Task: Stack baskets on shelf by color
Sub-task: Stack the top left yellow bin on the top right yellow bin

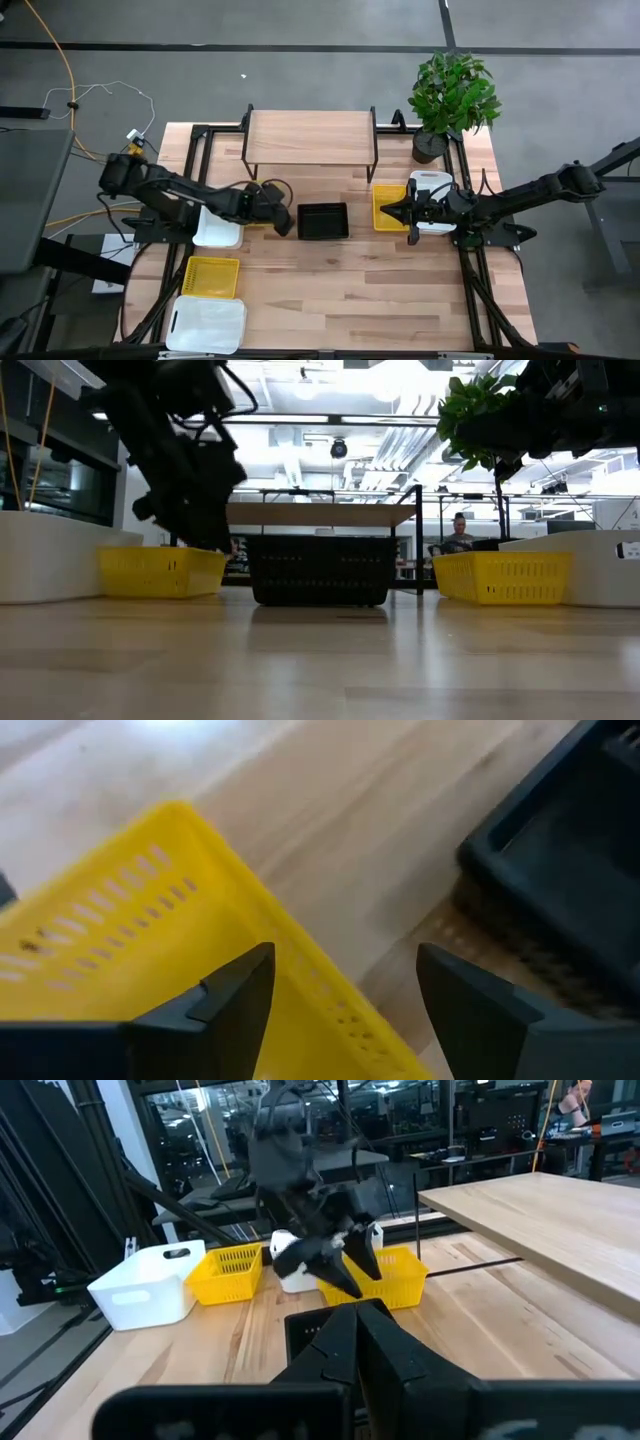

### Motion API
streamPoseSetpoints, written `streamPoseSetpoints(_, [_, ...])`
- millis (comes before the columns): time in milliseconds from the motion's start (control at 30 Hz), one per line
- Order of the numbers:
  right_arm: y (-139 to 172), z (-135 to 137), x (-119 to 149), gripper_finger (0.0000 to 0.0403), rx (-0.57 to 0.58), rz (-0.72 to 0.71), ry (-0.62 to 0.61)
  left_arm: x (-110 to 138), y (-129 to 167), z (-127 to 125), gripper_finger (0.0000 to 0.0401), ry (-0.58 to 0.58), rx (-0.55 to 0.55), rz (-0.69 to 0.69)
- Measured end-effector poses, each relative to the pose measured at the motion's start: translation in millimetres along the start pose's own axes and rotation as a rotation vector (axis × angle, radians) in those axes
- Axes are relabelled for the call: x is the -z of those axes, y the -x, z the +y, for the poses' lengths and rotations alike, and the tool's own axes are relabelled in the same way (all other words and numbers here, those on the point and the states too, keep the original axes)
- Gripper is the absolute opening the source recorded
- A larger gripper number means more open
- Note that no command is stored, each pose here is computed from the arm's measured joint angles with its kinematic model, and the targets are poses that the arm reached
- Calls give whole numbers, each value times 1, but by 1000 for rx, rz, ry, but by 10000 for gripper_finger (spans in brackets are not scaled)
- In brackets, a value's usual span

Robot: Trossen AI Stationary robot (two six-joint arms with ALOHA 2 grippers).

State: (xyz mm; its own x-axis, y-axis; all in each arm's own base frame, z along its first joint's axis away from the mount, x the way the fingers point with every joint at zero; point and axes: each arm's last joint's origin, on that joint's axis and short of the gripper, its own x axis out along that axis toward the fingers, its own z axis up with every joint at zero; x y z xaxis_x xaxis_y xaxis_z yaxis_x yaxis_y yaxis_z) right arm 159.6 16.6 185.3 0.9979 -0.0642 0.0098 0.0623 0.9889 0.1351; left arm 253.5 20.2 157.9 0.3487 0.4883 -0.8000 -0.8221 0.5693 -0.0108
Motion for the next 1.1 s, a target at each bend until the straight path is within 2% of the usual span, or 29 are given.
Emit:
streamPoseSetpoints(200, [0, 0, 0, 0, -1, 0, 0, 6, -9, -2, 230, 23, -88, -44])
streamPoseSetpoints(400, [0, 0, 0, 0, -1, 0, 0, 6, -9, -2, 219, 17, -91, -50])
streamPoseSetpoints(533, [0, 0, 0, 0, -1, 0, 0, 6, -9, -2, 173, 6, -88, -46])
streamPoseSetpoints(767, [0, 0, 0, 0, -1, 0, 0, 3, -2, -2, 23, -24, -62, -53])
streamPoseSetpoints(800, [0, 0, 0, 0, -1, 0, 0, 3, 1, -1, 12, -31, -59, -56])
streamPoseSetpoints(933, [0, 0, 0, 0, -1, -1, 0, -4, 18, 0, 19, -10, -2, -107])
streamPoseSetpoints(1100, [0, 0, 0, 0, -1, -1, -1, -11, 43, 1, 4, 16, 59, -210])
